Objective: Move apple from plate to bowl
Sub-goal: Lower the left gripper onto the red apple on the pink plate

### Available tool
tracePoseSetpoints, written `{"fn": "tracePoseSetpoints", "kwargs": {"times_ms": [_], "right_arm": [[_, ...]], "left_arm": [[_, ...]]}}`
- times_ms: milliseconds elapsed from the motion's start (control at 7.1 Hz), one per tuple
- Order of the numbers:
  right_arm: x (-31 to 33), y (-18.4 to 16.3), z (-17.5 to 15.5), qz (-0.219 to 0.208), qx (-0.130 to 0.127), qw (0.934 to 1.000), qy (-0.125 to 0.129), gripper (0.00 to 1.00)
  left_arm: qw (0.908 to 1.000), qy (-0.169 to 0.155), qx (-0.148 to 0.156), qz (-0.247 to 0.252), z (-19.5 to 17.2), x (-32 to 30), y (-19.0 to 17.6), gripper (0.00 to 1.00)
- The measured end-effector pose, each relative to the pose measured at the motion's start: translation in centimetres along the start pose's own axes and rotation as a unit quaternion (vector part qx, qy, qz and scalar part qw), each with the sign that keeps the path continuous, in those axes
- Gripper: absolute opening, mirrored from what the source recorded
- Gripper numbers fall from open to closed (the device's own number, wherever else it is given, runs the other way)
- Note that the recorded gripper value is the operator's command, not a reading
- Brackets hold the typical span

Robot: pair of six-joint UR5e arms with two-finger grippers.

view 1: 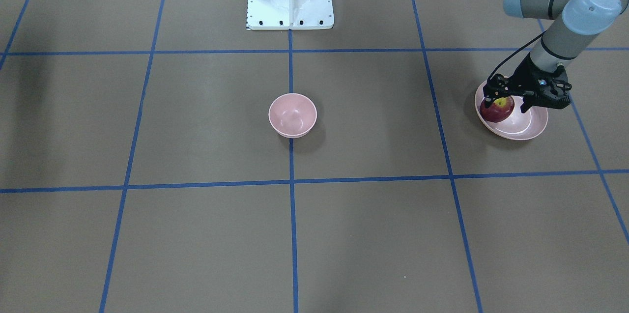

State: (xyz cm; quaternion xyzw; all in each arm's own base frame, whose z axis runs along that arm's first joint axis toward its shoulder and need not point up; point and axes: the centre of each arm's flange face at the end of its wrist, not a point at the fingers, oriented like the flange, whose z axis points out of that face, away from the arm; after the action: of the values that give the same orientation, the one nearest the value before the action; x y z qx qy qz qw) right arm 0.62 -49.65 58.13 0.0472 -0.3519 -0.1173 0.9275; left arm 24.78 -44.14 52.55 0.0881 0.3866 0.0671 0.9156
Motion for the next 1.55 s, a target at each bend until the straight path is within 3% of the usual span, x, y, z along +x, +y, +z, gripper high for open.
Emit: {"fn": "tracePoseSetpoints", "kwargs": {"times_ms": [1128,1268,1409,1550], "right_arm": [[0.1,0.1,0.1,0.002,-0.001,1.0000,0.000,1.00],[0.1,0.1,0.1,0.002,-0.001,1.0000,0.000,1.00],[0.1,0.1,0.1,0.002,-0.001,1.0000,0.000,1.00],[0.1,0.1,0.1,0.002,-0.001,1.0000,0.000,1.00]], "left_arm": [[0.9993,-0.014,-0.033,0.008,3.3,-0.4,1.7,0.98],[0.9993,-0.015,-0.035,0.007,3.6,-0.5,1.7,0.77],[0.9992,-0.015,-0.036,0.007,3.7,-0.6,1.8,0.48],[0.9992,-0.015,-0.036,0.007,3.7,-0.6,1.8,0.29]]}}
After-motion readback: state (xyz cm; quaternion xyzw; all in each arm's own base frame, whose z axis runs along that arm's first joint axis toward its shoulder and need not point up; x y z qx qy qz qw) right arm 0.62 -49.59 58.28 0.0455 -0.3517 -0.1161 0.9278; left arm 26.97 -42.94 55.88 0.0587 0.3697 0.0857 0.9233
